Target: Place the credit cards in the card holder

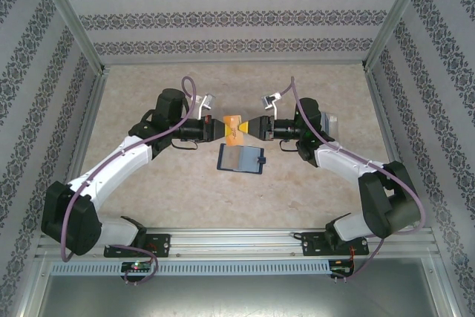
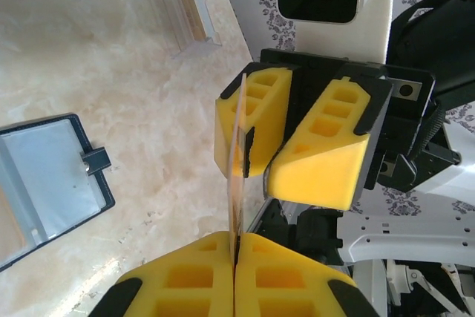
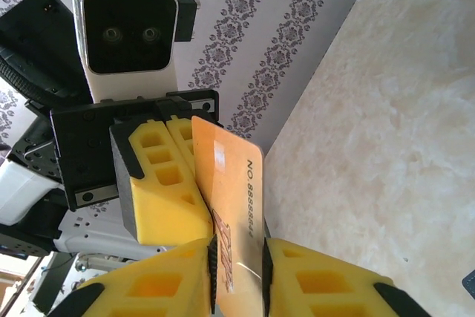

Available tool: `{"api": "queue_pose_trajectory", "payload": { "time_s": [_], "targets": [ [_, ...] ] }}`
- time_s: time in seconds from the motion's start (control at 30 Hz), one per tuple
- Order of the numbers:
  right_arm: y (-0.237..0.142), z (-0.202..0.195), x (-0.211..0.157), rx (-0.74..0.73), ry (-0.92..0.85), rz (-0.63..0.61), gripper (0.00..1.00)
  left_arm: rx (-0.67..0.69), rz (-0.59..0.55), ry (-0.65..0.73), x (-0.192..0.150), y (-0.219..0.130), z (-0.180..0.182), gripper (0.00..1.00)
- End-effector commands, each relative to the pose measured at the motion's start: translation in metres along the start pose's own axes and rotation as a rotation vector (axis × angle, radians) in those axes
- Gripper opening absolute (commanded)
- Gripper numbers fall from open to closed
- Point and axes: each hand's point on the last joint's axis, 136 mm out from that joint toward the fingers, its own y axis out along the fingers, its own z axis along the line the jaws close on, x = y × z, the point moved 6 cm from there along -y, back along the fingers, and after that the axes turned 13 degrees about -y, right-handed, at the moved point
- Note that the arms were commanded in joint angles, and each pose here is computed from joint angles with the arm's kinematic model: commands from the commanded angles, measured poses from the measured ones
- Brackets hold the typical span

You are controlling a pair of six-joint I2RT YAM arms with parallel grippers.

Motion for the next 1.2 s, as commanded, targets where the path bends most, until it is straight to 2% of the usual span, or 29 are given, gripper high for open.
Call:
{"api": "queue_pose_trajectory", "payload": {
  "time_s": [0.0, 0.23, 0.27, 0.3, 0.33, 0.37, 0.47, 0.6, 0.73, 0.9, 1.03, 1.17],
  "targets": [
    [0.003, 0.011, 0.006, 0.066, -0.073, 0.027, 0.19, -0.017, 0.047, 0.021, -0.003, 0.005, -0.005, 0.08],
    [0.002, 0.010, 0.002, 0.073, -0.058, 0.041, 0.03, 0.010, 0.056, 0.003, -0.001, 0.007, -0.001, 0.12],
    [0.001, 0.008, 0.000, 0.061, -0.049, 0.037, 0.02, 0.035, 0.049, -0.008, 0.000, 0.008, 0.002, 0.18],
    [0.000, 0.005, -0.002, 0.042, -0.035, 0.030, 0.01, 0.067, 0.039, -0.026, 0.001, 0.008, 0.006, 0.34],
    [-0.001, 0.000, -0.006, 0.017, -0.013, 0.023, 0.00, 0.111, 0.026, -0.051, 0.003, 0.009, 0.013, 0.56],
    [-0.002, -0.005, -0.011, -0.002, 0.018, 0.020, 0.00, 0.155, 0.017, -0.073, 0.004, 0.009, 0.019, 0.72],
    [-0.003, -0.022, -0.031, -0.077, 0.111, 0.013, 0.00, 0.255, -0.021, -0.125, 0.005, 0.012, 0.042, 0.84],
    [-0.011, -0.063, -0.066, -0.265, 0.256, -0.011, 0.00, 0.398, -0.046, -0.211, 0.002, 0.016, 0.077, 0.88],
    [-0.010, -0.085, -0.086, -0.313, 0.314, 0.010, 0.00, 0.551, -0.053, -0.235, -0.008, 0.018, 0.110, 0.89],
    [-0.010, -0.105, -0.097, -0.384, 0.331, 0.022, 0.00, 0.557, -0.017, -0.285, -0.013, 0.040, 0.131, 0.87],
    [-0.009, -0.120, -0.099, -0.411, 0.365, 0.023, 0.00, 0.661, -0.022, -0.267, -0.009, 0.046, 0.143, 0.87],
    [-0.006, -0.129, -0.106, -0.416, 0.383, 0.047, 0.00, 0.689, 0.012, -0.319, -0.012, 0.055, 0.158, 0.86]
  ]
}}
